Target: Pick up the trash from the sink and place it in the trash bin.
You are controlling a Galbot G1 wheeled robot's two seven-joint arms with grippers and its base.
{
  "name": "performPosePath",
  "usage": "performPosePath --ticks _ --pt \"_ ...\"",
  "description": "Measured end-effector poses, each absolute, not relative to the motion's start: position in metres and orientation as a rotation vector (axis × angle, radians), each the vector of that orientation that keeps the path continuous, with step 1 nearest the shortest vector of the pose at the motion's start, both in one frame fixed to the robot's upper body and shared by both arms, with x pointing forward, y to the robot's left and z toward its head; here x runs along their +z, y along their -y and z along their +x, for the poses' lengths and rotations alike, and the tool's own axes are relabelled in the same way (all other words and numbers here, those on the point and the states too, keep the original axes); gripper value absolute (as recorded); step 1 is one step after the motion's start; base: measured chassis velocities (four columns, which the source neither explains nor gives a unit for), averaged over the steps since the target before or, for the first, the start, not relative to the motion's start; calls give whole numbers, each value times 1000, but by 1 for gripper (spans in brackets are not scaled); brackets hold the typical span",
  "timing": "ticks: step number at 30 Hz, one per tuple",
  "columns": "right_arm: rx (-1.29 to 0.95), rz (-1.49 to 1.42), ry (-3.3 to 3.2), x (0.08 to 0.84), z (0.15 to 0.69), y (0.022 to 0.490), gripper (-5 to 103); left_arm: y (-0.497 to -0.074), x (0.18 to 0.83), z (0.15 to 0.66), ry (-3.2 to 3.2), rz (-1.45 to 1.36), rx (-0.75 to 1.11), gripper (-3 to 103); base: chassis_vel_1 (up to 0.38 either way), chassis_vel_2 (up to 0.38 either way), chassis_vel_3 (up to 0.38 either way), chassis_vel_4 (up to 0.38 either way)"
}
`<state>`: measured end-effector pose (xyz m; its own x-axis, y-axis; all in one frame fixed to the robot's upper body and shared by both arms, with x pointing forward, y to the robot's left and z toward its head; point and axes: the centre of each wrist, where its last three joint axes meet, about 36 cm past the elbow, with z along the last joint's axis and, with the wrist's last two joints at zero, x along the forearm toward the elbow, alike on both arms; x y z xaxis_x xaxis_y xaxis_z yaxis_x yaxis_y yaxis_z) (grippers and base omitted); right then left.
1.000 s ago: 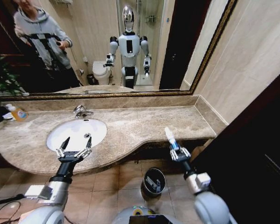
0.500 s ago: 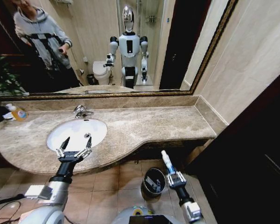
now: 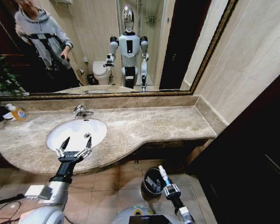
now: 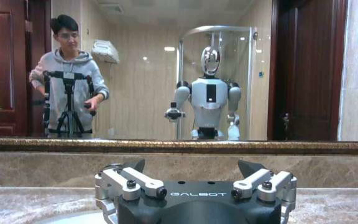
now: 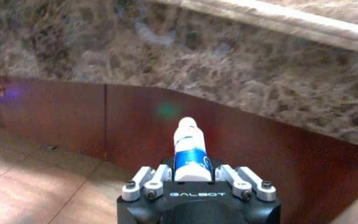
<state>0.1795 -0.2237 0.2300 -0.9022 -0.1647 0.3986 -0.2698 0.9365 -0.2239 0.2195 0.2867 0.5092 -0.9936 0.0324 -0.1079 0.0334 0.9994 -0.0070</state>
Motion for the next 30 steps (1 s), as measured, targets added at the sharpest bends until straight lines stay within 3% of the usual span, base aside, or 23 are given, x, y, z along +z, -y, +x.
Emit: performPosePath --ticks 12,30 --pt "567 489 2532 184 246 211 31 -287 509 219 -3033 50 -13 100 0 0 0 0" --pt "684 608 2346 119 287 218 31 -287 509 219 -3033 50 -13 100 0 0 0 0"
